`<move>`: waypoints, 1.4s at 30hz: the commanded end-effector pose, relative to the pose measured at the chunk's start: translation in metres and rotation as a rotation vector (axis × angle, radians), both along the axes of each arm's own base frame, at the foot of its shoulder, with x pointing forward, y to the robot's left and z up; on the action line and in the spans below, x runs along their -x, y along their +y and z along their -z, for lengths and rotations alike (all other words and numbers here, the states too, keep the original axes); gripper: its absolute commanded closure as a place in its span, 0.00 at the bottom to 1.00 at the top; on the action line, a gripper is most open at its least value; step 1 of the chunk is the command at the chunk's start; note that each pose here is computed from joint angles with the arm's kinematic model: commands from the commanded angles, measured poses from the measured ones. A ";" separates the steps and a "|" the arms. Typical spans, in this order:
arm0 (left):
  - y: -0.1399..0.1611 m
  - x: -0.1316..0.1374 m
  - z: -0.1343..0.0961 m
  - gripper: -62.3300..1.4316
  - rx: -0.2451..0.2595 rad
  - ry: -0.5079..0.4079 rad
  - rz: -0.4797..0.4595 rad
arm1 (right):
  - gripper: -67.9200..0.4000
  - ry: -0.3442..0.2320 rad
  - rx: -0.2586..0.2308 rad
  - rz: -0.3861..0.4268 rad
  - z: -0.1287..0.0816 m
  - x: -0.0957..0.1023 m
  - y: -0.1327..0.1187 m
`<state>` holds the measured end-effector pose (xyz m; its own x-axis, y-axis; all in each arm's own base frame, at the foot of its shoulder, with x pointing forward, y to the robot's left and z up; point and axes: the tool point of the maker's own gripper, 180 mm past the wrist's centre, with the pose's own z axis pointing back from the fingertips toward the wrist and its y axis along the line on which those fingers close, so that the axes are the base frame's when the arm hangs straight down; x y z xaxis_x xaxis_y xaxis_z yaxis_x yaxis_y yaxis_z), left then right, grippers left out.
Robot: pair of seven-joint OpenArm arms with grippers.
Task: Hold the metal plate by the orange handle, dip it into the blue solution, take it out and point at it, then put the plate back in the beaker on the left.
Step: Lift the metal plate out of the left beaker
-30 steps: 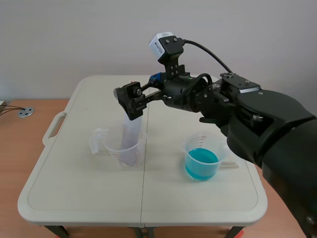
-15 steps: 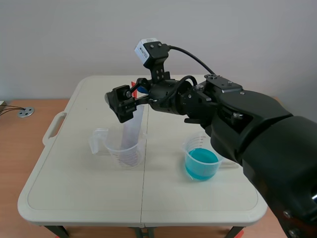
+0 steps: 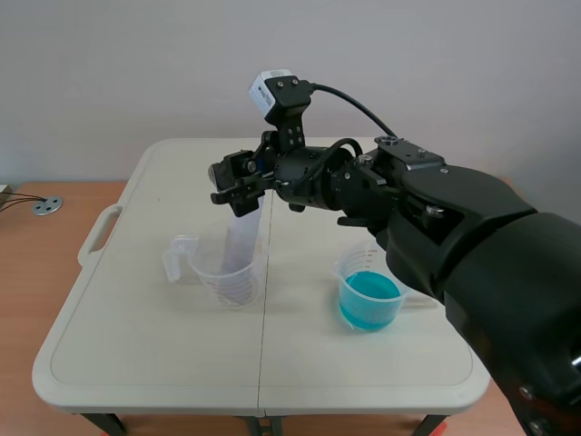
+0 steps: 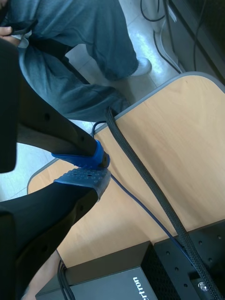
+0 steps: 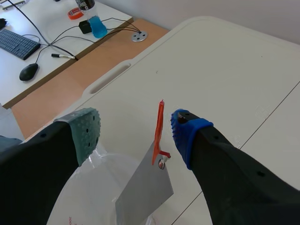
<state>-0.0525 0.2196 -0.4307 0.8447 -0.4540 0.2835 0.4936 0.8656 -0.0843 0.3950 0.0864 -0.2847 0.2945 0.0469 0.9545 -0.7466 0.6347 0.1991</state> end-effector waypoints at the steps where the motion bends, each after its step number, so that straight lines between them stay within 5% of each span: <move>1: -0.005 0.000 -0.002 0.93 0.016 -0.005 -0.002 | 0.59 -0.045 -0.030 -0.003 -0.020 -0.008 0.003; 14: -0.005 0.000 -0.002 0.93 0.016 -0.005 -0.003 | 0.98 -0.051 -0.039 -0.011 -0.022 -0.007 0.004; 26: -0.005 0.000 -0.002 0.93 0.016 -0.005 -0.003 | 0.98 -0.102 -0.152 -0.200 -0.044 0.021 0.024; 42: -0.005 0.000 -0.002 0.93 0.016 -0.005 -0.003 | 0.98 -0.120 -0.148 -0.277 -0.052 0.033 0.032</move>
<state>-0.0527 0.2193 -0.4306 0.8447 -0.4540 0.2835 0.4940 0.8652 -0.0861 0.3574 0.1147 -0.2551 0.2205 0.0041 0.9754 -0.8964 0.3951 0.2010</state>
